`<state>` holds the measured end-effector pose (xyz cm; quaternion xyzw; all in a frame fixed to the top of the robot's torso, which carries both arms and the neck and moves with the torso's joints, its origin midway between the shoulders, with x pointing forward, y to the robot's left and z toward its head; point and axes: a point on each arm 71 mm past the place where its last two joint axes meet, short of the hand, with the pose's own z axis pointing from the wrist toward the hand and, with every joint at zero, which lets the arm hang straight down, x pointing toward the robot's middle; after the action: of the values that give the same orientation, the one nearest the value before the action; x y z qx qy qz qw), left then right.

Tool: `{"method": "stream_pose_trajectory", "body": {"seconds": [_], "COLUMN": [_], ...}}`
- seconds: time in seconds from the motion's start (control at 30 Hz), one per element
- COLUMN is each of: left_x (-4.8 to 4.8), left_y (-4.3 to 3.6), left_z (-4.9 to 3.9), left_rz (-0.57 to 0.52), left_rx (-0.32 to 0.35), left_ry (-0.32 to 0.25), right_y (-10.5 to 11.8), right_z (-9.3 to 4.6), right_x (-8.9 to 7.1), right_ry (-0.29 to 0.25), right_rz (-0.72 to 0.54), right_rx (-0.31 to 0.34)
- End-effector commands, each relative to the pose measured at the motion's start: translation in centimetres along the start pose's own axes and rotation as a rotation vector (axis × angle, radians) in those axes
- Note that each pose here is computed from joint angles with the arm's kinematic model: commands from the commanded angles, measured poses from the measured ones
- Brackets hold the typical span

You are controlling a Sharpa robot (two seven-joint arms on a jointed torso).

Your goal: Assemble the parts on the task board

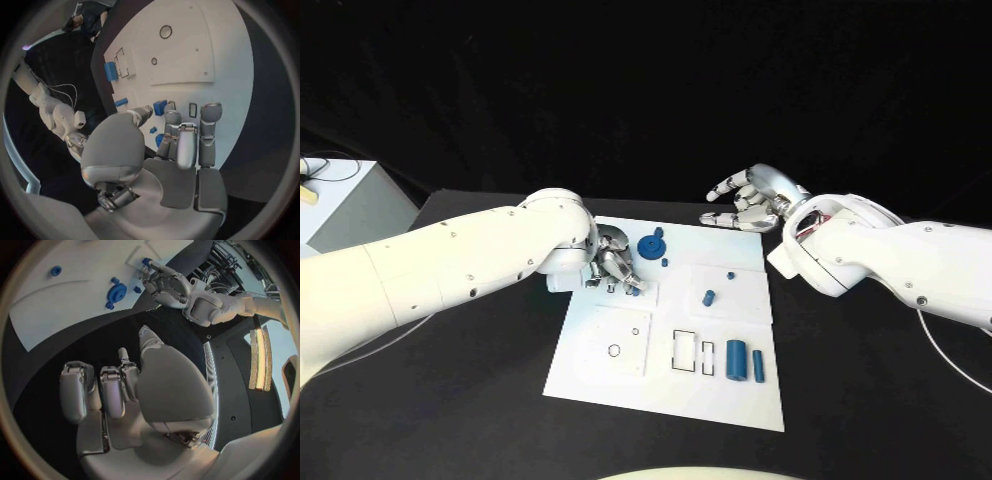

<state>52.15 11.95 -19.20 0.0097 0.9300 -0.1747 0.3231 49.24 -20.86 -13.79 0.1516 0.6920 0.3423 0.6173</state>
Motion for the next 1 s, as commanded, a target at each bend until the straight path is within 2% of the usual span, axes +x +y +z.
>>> {"method": "stream_pose_trajectory", "body": {"seconds": [0.03, 0.63, 1.0], "left_x": [0.25, 0.39, 0.60], "left_y": [-0.26, -0.30, -0.23], "left_z": [0.06, 0.16, -0.06], "left_rz": [0.007, -0.004, -0.055], "left_rx": [0.008, 0.016, 0.038], "left_ry": [0.025, 0.036, 0.026], "right_y": [0.09, 0.09, -0.03], "right_z": [0.03, 0.07, 0.08], "right_x": [0.16, 0.29, 0.43], "right_ry": [0.014, 0.019, 0.026], "right_rz": [-0.013, -0.015, -0.015], "right_rx": [-0.009, -0.008, -0.005]}}
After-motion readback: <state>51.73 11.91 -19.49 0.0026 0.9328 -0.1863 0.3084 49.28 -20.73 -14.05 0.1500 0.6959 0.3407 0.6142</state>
